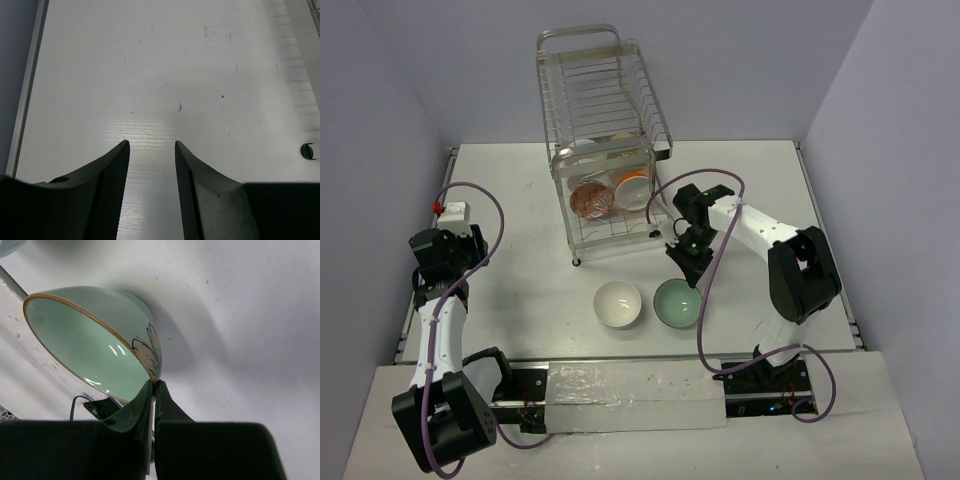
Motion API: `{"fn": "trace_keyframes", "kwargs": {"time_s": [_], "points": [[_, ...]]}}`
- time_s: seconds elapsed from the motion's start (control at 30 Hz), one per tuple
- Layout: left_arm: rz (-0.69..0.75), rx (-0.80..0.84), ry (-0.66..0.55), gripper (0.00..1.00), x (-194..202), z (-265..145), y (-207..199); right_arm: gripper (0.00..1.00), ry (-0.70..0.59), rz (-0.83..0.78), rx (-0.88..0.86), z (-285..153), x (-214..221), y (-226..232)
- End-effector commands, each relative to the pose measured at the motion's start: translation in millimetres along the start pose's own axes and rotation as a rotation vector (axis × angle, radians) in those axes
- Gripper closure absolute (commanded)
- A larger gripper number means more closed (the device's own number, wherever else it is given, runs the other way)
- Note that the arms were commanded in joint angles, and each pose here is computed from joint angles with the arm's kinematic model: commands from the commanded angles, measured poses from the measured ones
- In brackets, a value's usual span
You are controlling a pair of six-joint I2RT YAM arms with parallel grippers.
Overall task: Load the bowls into the dish rack
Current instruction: Place the bowl at the center of the board.
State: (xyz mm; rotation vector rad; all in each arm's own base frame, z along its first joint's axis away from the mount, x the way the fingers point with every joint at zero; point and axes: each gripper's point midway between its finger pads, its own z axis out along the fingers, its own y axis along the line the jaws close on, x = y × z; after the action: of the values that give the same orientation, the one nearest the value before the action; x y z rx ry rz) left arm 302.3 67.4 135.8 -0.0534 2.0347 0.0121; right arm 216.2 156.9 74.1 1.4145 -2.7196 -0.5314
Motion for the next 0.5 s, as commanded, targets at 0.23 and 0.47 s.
{"fn": "trace_keyframes", "kwargs": {"time_s": [0.23, 0.47], "points": [[0.011, 0.025, -0.036, 0.54, -14.3, -2.1, -2.9, 1.0, -0.016, -0.002, -0.046, -2.4, 15.1, 17.3], [0.013, 0.021, -0.034, 0.54, -13.4, -2.3, -2.2, 0.81, -0.037, -0.004, -0.056, -3.8, 25.7, 27.5]]}}
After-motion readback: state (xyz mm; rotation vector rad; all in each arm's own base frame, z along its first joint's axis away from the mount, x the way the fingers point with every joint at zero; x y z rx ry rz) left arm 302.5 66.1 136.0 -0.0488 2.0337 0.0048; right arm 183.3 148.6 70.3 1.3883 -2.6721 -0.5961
